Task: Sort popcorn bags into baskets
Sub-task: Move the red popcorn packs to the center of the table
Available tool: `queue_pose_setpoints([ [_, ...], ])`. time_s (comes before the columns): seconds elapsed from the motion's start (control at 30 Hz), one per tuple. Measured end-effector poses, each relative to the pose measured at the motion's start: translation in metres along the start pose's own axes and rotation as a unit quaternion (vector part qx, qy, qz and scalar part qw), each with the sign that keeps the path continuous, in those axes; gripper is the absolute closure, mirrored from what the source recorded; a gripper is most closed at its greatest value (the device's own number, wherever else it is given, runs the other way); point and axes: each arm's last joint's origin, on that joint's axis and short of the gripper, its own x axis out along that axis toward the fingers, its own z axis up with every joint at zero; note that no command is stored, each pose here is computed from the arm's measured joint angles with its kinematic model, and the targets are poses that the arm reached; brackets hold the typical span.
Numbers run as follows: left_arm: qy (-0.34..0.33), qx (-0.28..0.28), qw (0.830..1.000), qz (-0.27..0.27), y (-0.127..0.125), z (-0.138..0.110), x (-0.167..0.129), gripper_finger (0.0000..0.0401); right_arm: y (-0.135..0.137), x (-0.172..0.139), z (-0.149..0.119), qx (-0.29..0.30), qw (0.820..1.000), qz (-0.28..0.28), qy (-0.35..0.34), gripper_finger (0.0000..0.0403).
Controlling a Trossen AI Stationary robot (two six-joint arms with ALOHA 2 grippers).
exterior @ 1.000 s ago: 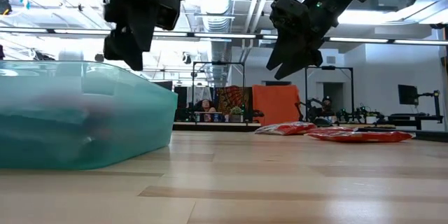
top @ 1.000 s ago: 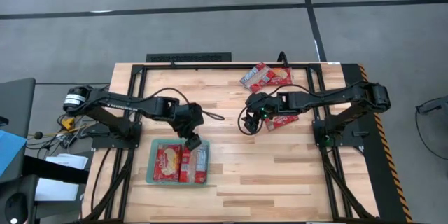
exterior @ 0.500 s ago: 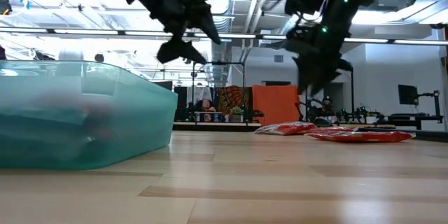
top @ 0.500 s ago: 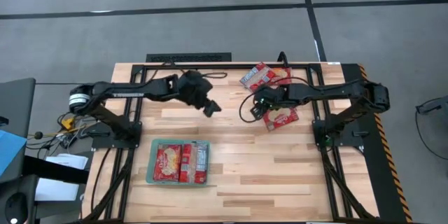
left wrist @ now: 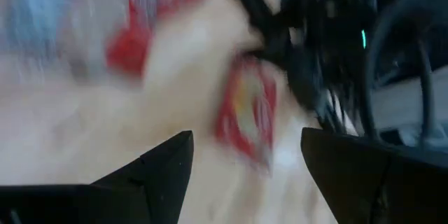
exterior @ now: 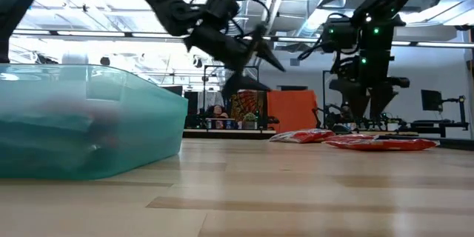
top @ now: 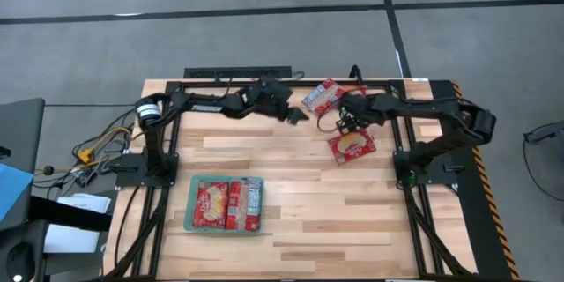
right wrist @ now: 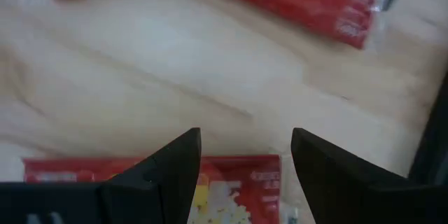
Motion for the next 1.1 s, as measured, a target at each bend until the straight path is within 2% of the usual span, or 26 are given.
queue_pose_setpoints([
  [0.13,-0.045,0.019,0.998,0.031,0.005,0.037,0.018,0.0149,-0.009,0.006,0.011,0.038,0.999,0.030,-0.014,0.0154],
  [0.27,-0.025,-0.012,0.999,0.047,0.033,0.063,0.043,0.0149,-0.013,0.009,0.023,0.055,0.995,0.077,-0.034,0.0154],
  [0.4,-0.009,-0.017,0.998,0.066,0.056,0.081,0.065,0.0149,-0.015,0.010,0.028,0.051,0.994,0.090,-0.044,0.0154],
  [0.57,0.041,-0.007,0.993,0.114,0.069,0.088,0.086,0.0149,-0.019,0.011,0.029,0.054,0.994,0.086,-0.043,0.0154],
  [0.73,0.046,0.010,0.981,0.189,0.074,0.094,0.094,0.0149,-0.019,0.011,0.029,0.054,0.994,0.086,-0.043,0.0154],
  [0.9,0.067,-0.032,0.982,0.171,0.077,0.093,0.100,0.0149,-0.019,0.011,0.029,0.072,0.993,0.087,-0.037,0.0154],
  [1.1,0.067,-0.056,0.977,0.197,0.077,0.085,0.102,0.0150,-0.019,0.011,0.029,0.078,0.992,0.087,-0.037,0.0154],
])
